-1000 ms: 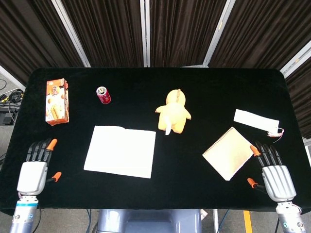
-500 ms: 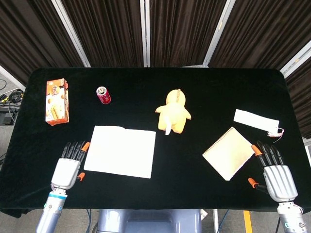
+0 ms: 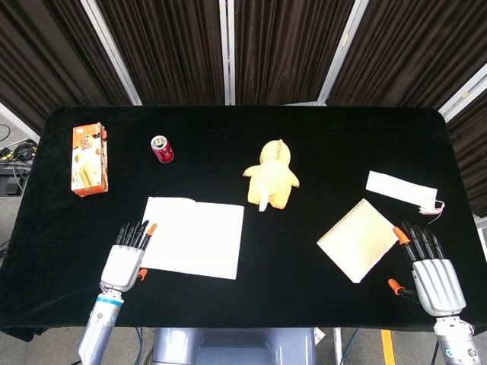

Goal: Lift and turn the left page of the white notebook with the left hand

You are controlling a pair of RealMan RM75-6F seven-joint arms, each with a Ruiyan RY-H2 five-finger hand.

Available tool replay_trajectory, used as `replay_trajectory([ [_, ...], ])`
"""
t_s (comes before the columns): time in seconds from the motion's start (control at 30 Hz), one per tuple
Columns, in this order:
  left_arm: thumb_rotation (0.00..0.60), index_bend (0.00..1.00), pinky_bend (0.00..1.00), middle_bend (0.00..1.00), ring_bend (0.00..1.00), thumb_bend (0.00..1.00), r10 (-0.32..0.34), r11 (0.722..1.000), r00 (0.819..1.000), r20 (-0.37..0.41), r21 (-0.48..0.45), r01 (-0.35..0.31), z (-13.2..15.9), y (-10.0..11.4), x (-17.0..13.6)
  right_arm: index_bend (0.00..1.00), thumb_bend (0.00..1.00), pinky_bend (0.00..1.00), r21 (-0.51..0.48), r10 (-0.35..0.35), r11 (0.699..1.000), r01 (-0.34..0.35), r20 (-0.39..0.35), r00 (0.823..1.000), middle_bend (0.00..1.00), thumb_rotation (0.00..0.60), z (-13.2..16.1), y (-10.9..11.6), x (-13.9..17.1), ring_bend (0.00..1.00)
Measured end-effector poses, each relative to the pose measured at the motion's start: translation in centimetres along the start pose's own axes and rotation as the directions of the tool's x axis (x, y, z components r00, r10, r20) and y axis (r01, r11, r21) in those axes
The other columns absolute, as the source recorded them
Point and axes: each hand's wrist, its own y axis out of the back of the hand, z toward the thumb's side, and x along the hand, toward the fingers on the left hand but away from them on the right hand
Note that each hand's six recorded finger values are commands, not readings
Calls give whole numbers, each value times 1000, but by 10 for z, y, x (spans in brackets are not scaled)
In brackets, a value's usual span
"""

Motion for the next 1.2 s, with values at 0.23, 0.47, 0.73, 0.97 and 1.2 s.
replay_trajectory([
  [0.23, 600, 0, 0, 0, 0, 292, 17, 1000, 1000, 9, 15, -17, 7, -1, 5, 0, 45, 0, -1, 3, 1000, -3, -1, 1000, 0, 600, 0, -1, 0, 0],
  [0.47, 600, 0, 0, 0, 0, 493, 36, 998, 999, 23, 42, -36, 12, -4, 9, 0, 45, 0, -1, 8, 1000, -8, -5, 1000, 0, 600, 2, -3, 0, 0],
  [0.73, 600, 0, 0, 0, 0, 539, 136, 989, 988, 66, 47, -140, 23, 13, 3, 0, 46, 0, -4, 9, 1000, -9, -8, 1000, 0, 600, 2, -3, 1, 0],
  [0.97, 600, 0, 0, 0, 0, 525, 284, 957, 952, 111, 30, -289, 36, 44, 6, 0, 45, 0, -6, 3, 1000, -4, -9, 1000, 0, 600, 3, -2, 1, 0],
  [1.2, 600, 0, 0, 0, 0, 468, 352, 934, 925, 140, 18, -358, 55, 69, 17, 0, 45, 0, -11, 4, 1000, -4, -3, 1000, 0, 600, 1, -1, 1, 0],
])
